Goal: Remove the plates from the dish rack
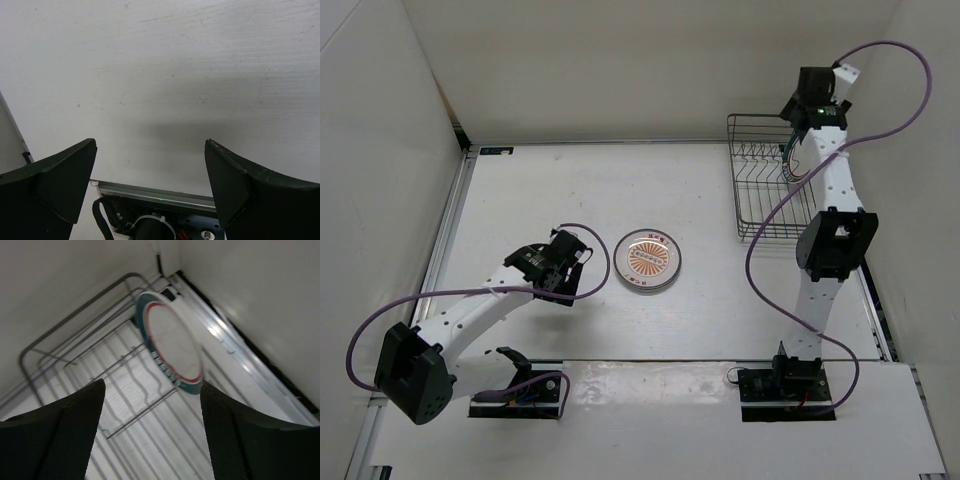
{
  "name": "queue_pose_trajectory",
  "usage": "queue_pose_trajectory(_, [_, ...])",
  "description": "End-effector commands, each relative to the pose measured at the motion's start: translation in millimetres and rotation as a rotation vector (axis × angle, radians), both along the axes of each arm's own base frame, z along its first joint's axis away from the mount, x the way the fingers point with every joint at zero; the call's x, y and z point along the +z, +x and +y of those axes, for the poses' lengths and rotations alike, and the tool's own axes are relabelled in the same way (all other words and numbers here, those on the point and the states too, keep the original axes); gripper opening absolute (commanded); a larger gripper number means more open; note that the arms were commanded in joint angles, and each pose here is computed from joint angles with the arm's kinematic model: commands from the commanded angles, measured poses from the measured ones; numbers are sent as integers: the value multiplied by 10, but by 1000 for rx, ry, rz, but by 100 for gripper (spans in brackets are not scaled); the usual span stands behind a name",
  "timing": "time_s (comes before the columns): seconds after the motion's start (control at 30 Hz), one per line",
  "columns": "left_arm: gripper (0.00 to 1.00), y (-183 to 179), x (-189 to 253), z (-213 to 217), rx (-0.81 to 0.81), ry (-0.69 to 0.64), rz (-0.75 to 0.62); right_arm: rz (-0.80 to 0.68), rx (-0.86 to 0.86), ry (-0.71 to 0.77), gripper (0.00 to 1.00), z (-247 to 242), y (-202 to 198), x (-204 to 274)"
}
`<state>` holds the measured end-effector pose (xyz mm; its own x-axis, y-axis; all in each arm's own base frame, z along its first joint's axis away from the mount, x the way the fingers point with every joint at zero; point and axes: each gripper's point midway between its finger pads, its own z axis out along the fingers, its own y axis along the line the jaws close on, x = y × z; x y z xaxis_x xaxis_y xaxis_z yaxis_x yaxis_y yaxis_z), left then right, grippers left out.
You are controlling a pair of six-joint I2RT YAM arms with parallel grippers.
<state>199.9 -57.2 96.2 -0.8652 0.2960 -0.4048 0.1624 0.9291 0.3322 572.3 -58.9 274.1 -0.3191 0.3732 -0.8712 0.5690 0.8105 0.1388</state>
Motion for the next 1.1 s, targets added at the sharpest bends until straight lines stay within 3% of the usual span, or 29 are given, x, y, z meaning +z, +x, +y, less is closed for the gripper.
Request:
queue_pose_trajectory(0.0, [100, 60, 204, 80, 40, 23, -76, -28, -42, -94, 79, -497, -75, 222])
queue_pose_trajectory(0.17, [100, 65, 224, 38, 28, -6, -84, 21, -54, -62, 62, -858, -88, -41])
queue_pose_trajectory(0.53, [100, 68, 208, 44, 24, 12, -67, 68, 155, 85, 64, -784, 220, -739])
queue_pose_trajectory(0.73, [100, 79, 208, 42, 26, 14, -68, 68, 179, 110, 62, -728, 248, -926])
queue_pose_trajectory(0.93, [100, 82, 203, 47, 25, 20, -66, 114, 184, 80, 50, -773, 240, -1079])
queue_pose_trajectory(1.07, [100, 80, 187, 40, 26, 22, -60, 113, 195, 44, 26, -812, 277, -1088])
